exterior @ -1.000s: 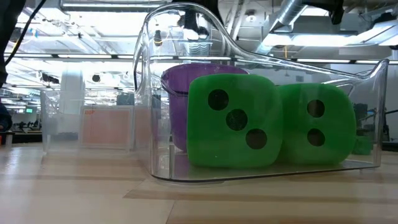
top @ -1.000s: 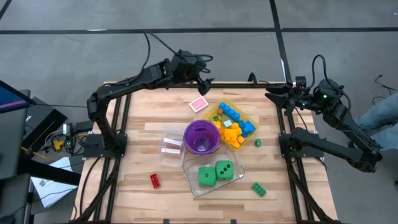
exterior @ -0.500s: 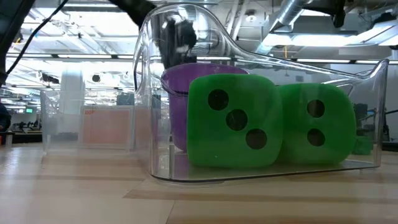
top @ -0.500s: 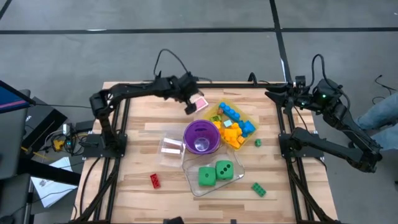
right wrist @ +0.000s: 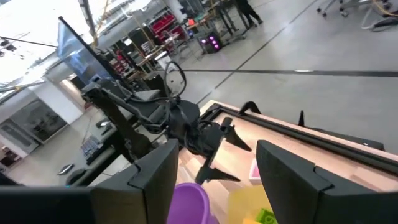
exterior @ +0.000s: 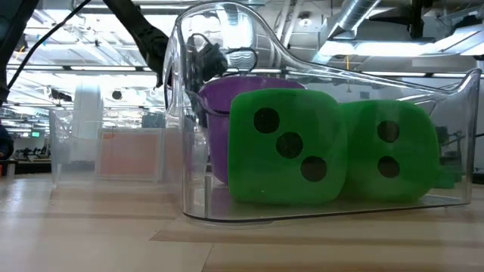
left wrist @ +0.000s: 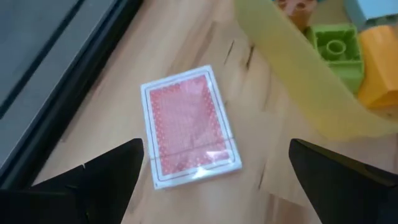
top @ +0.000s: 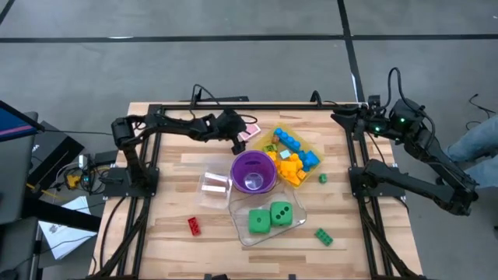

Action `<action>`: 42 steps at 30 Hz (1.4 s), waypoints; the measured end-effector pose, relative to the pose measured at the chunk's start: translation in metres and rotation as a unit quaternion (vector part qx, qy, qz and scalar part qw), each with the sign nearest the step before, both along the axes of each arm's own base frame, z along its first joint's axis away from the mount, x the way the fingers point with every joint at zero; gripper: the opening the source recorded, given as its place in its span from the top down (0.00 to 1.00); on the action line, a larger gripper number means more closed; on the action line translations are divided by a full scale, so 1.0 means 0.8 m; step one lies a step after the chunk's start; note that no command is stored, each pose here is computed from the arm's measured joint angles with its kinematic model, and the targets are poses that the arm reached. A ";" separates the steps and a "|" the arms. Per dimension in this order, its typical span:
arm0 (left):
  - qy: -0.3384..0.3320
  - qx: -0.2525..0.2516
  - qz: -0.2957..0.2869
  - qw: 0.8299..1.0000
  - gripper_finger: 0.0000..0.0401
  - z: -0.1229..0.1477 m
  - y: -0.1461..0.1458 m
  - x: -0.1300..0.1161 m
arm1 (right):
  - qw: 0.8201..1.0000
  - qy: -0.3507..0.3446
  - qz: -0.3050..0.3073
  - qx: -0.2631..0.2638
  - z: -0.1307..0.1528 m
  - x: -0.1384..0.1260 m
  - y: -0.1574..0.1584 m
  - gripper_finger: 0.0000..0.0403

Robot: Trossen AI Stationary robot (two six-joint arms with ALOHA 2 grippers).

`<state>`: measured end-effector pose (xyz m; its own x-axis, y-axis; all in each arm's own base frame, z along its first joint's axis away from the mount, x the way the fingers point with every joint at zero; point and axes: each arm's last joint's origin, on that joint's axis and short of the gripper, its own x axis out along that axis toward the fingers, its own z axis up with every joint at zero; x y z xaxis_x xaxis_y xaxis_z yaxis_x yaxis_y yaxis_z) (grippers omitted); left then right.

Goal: Pick & Place Toys
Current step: Put the red deck of cards into the white bin

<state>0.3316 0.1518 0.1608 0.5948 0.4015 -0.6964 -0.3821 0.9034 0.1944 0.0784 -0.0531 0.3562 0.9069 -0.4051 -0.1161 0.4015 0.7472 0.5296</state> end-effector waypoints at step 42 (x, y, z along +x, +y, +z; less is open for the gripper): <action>0.009 -0.080 0.021 0.997 0.10 -0.044 0.053 -0.003 | 0.999 0.013 -0.037 0.022 -0.005 0.000 -0.003 0.48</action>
